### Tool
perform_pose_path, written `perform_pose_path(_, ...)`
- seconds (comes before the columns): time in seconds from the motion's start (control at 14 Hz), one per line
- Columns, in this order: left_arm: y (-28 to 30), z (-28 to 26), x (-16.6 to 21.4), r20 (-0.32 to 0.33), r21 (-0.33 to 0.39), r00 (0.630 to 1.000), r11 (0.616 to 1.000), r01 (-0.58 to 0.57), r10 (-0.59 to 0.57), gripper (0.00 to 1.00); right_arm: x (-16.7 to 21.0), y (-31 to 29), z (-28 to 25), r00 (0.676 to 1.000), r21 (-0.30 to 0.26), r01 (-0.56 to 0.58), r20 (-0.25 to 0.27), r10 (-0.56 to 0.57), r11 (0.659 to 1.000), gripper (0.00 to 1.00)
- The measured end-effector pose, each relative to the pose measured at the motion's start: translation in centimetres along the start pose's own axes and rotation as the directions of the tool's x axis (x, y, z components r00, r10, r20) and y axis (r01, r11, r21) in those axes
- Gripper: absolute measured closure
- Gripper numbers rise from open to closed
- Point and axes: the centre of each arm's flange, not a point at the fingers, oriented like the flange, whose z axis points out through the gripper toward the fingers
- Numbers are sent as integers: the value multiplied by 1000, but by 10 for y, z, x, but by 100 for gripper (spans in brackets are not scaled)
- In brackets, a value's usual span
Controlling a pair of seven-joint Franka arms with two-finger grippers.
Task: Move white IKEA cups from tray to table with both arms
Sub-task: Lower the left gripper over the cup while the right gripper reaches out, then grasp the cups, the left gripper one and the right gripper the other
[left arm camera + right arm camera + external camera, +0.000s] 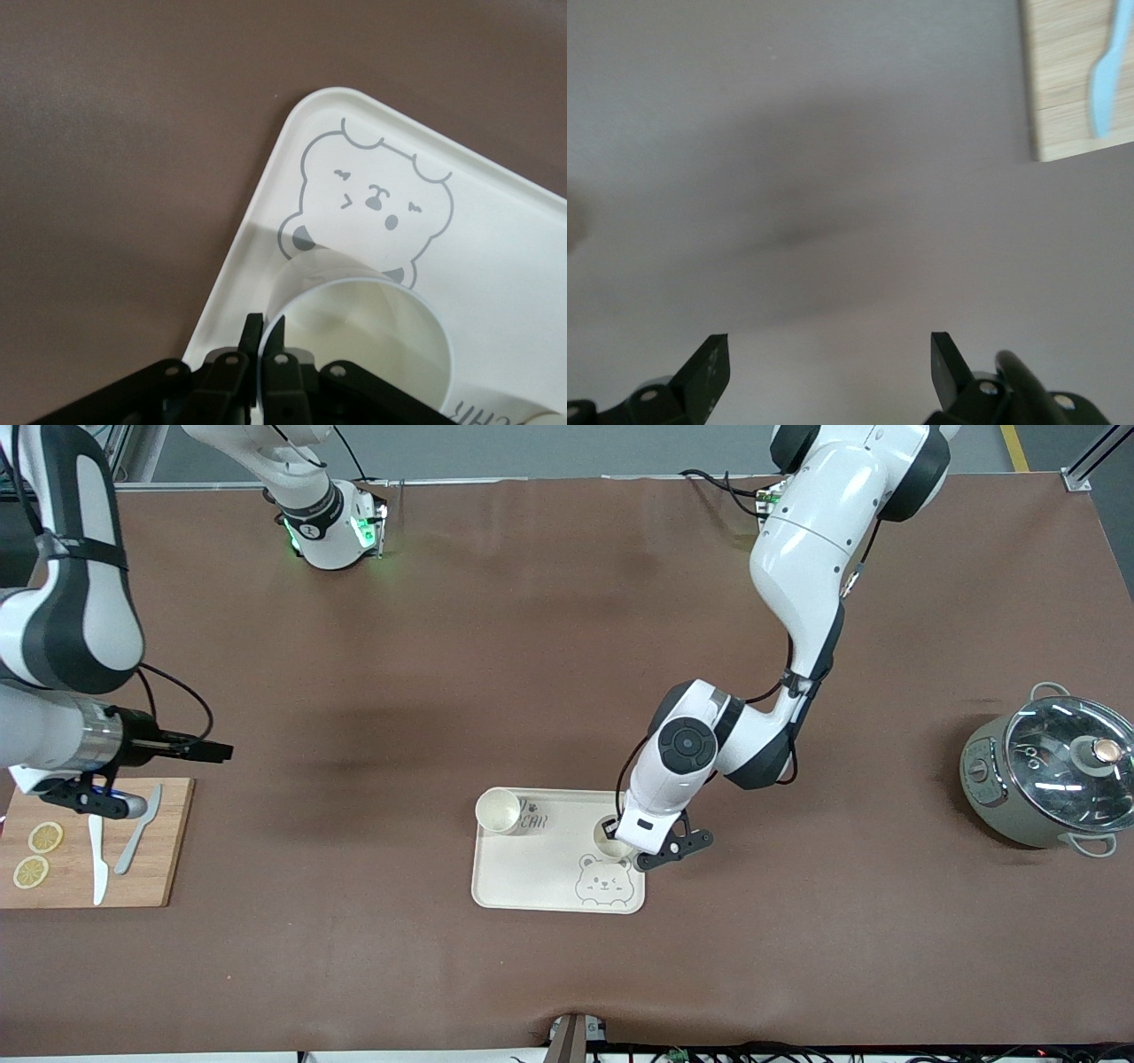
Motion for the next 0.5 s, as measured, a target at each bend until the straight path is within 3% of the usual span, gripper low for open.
perform_pose_path(0.21, 0, -10, 8, -12, -8, 1000, 1000, 7, -7, 97, -1, -22, 19, 999, 32, -49, -15, 49, 998, 0)
perform_pose_path(0.5, -18, -39, 30, 14, 55, 1000, 998, 13, -14, 97, -9, -80, 45, 987, 19, -156, -25, 156, 988, 0)
